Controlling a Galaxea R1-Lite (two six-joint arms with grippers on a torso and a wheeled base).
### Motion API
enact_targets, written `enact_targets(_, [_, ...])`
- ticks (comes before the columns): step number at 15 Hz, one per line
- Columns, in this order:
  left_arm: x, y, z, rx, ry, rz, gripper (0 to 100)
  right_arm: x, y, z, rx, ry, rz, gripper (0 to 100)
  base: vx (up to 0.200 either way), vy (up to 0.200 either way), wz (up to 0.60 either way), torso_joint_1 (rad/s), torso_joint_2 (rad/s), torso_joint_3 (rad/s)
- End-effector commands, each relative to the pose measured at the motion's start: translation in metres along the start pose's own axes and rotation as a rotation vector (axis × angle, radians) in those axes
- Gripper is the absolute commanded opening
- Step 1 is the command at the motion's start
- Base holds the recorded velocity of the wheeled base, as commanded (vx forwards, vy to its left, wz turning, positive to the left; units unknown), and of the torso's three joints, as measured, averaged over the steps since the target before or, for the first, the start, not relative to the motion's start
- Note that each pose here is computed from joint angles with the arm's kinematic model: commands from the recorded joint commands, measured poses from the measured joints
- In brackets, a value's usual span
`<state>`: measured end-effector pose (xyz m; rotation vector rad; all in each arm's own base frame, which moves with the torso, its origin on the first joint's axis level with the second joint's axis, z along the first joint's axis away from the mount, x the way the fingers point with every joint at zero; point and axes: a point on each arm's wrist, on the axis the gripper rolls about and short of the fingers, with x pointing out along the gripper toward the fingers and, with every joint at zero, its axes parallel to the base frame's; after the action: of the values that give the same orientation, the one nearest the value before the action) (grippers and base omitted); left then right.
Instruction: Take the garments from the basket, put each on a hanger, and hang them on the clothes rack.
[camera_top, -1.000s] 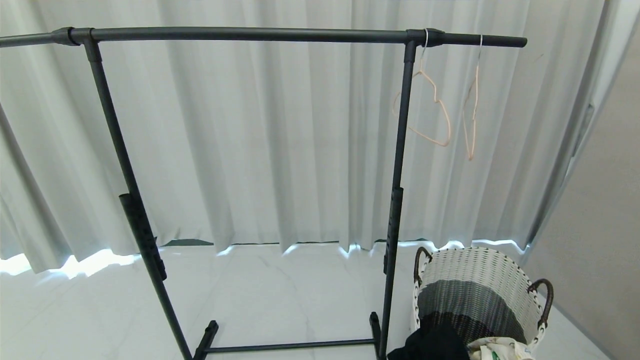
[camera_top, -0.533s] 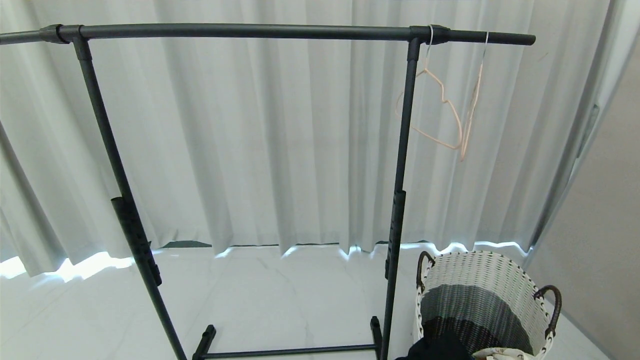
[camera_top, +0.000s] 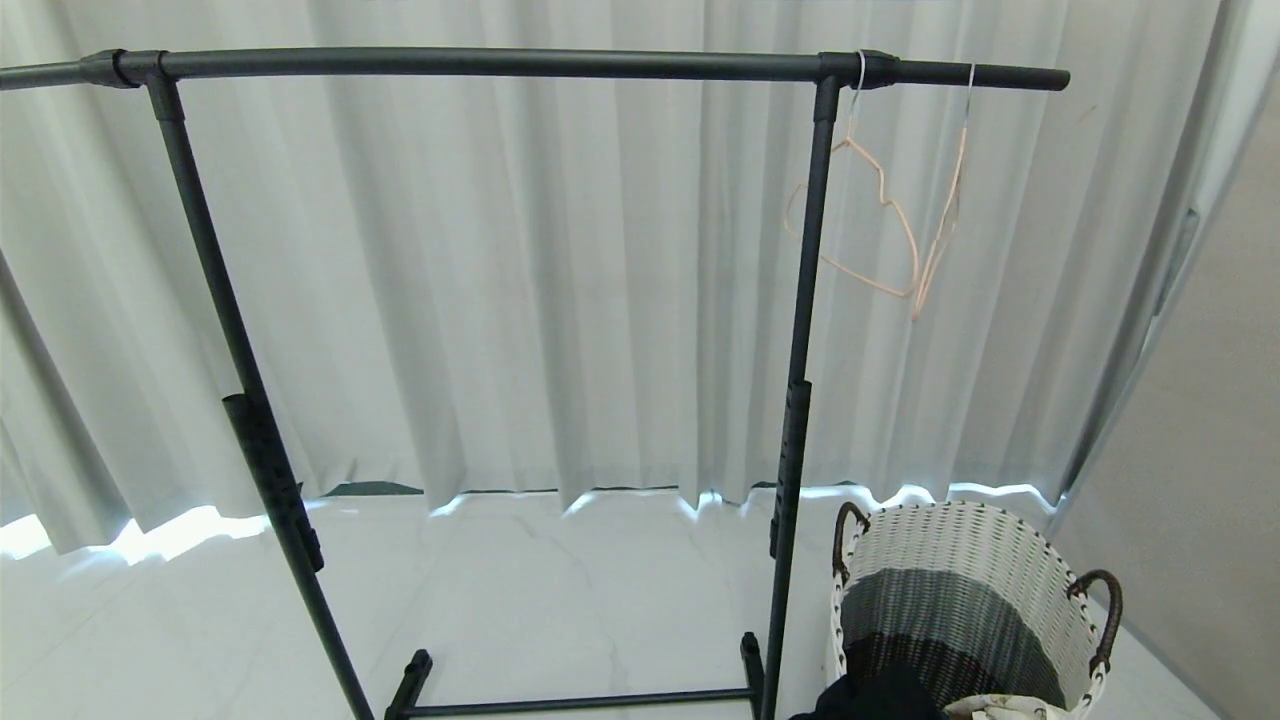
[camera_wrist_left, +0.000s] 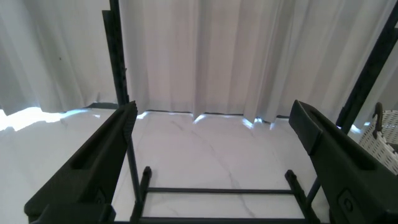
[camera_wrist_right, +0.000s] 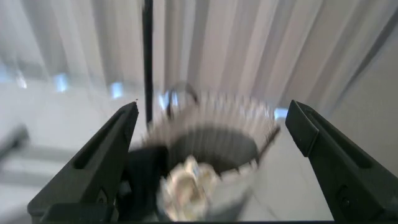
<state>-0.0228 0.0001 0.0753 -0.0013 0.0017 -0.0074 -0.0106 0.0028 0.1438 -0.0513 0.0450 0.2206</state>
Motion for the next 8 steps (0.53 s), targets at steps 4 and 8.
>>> enact_targets(4, [0.0, 0.0, 0.0, 0.001, 0.0, 0.0, 100, 0.119, -0.018, -0.021, -0.31, 0.781, 0.225, 100, 0.0, 0.0, 0.0, 0.0, 0.0, 0.0])
enact_targets(8, [0.0, 0.0, 0.0, 0.001, 0.0, 0.0, 100, 0.141, -0.025, -0.068, -0.387, 0.986, 0.315, 100, 0.0, 0.0, 0.0, 0.0, 0.0, 0.0])
